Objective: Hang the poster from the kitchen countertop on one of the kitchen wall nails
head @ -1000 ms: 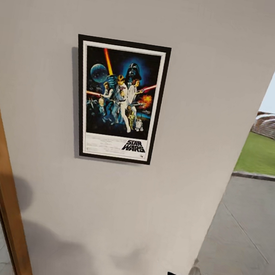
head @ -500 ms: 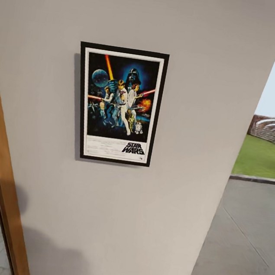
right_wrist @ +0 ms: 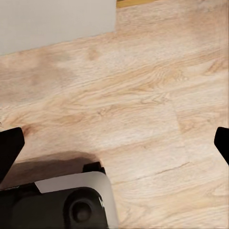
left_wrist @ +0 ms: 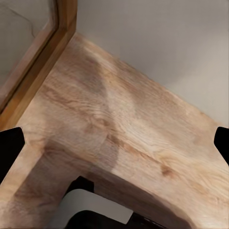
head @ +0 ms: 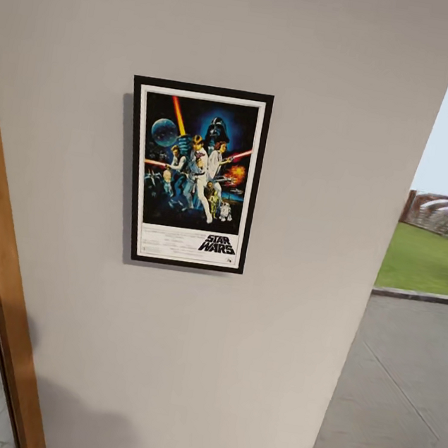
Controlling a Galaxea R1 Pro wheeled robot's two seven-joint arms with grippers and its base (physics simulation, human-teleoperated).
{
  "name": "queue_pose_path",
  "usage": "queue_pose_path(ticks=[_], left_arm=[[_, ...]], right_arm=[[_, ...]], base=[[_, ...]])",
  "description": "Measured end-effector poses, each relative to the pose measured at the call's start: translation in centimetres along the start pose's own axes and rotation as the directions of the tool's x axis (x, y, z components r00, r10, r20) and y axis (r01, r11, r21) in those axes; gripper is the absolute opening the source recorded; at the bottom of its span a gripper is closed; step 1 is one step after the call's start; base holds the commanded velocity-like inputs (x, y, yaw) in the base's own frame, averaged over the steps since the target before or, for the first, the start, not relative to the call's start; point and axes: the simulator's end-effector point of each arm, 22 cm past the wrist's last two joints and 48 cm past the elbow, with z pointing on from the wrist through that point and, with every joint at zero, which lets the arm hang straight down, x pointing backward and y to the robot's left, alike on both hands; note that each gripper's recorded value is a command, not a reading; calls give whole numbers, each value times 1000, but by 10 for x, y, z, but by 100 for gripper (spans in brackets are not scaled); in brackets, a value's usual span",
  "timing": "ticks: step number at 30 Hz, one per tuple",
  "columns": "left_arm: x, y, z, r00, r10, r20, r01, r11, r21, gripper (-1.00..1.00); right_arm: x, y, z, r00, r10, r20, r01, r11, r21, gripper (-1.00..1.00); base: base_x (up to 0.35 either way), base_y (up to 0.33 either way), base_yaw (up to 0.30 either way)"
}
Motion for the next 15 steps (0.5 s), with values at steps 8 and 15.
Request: queue_pose_path(ticks=[8, 15], left_arm=[[0, 9, 0, 1000, 0, 1, 0, 999, -40, 100], [0, 9, 0, 1000, 1, 1, -1, 999, -41, 100]], right_arm=[[31, 4, -5, 998, 11, -66, -11, 1000, 8, 100], [34, 4, -5, 997, 12, -71, -11, 1000, 9, 100]], base=[[0, 0, 0], [0, 0, 0]])
